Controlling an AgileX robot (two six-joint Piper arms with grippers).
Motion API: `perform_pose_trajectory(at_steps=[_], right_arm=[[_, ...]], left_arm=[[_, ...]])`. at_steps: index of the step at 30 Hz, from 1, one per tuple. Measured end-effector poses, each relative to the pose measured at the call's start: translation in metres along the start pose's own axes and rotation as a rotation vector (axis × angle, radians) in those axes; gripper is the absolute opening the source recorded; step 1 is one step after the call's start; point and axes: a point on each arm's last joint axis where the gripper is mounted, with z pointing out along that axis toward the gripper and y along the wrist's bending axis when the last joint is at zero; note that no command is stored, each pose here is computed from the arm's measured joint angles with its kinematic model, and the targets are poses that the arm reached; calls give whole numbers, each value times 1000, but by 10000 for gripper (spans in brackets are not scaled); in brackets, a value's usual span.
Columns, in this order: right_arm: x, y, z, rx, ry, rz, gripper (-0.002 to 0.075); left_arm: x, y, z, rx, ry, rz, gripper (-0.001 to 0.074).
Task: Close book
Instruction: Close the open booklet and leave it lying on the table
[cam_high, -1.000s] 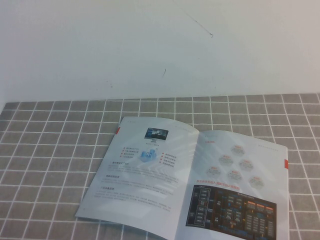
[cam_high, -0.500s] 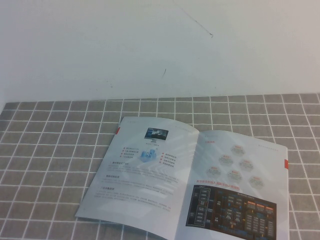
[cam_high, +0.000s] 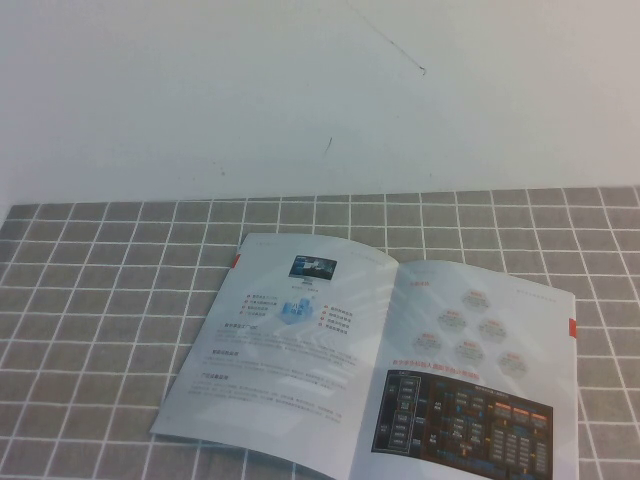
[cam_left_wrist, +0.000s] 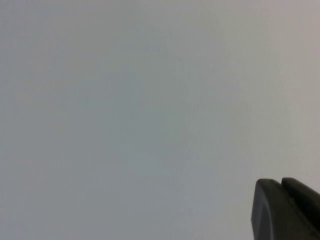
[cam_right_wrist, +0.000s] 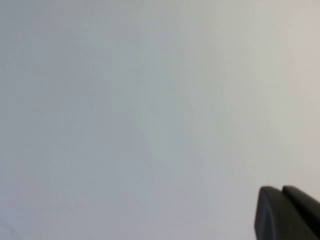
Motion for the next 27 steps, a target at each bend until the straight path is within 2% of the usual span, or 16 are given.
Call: perform_pose_trajectory(at_steps=[3, 7, 14, 21, 27], right_arm=[[0, 2, 4, -34, 173, -39, -3], [-20, -1, 9, -48, 369, -114, -3], [-45, -5, 29, -65, 770, -100, -3], [-49, 8, 70, -302, 1064, -135, -3], [-23, 24, 104, -512, 1272, -66, -3]], left_arm=[[-9, -1, 6, -4, 115, -5, -4], [-37, -3, 13, -3, 212, -8, -4], [-54, -4, 48, -13, 494, 26, -4], [-50, -5, 99, -4, 839, 64, -4], [-24, -14, 141, 112, 1117, 43, -4]])
